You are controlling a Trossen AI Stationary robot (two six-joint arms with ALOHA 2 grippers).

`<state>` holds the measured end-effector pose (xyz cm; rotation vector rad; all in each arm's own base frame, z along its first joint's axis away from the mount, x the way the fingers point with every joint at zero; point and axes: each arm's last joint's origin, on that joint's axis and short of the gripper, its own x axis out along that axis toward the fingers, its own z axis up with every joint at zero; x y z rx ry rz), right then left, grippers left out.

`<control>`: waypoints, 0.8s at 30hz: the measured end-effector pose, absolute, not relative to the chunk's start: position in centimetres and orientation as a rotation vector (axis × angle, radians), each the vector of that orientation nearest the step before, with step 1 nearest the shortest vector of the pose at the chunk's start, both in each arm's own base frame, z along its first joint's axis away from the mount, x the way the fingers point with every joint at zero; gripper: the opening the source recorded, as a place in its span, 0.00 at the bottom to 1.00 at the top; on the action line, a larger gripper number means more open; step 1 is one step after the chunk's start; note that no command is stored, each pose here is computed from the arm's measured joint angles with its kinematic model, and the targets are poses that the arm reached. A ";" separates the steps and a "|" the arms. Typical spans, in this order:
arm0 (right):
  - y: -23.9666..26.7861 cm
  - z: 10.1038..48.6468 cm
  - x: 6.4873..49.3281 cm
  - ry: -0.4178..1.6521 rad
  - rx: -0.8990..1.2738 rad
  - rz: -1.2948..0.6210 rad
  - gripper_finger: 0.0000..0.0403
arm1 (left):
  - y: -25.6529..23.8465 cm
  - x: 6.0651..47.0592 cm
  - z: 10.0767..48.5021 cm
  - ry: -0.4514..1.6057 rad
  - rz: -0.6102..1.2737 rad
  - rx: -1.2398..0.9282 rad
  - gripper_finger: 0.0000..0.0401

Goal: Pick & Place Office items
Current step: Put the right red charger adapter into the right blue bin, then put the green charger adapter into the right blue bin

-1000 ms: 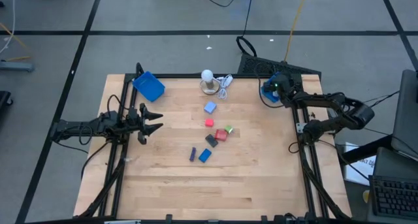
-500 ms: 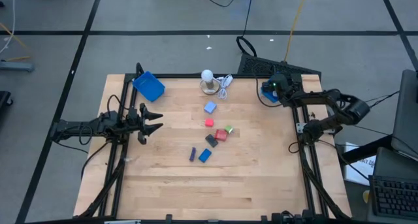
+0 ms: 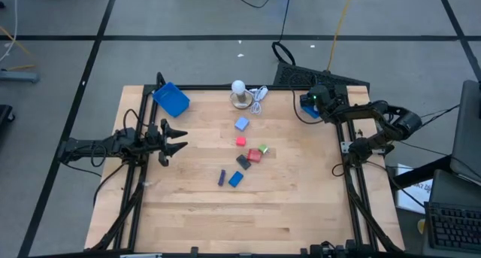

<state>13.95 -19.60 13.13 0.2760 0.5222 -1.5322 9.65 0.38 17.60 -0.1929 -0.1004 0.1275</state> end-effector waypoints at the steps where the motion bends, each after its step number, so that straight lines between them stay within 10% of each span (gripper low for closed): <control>1: -19.6 13.1 13.9 0.523 0.275 -1.532 0.56 | 0.4 9.7 17.6 -0.100 0.128 -0.193 0.53; 24: -19.5 13.8 13.9 0.587 0.176 -1.492 0.68 | 0.4 9.7 17.6 -0.100 0.127 -0.193 0.53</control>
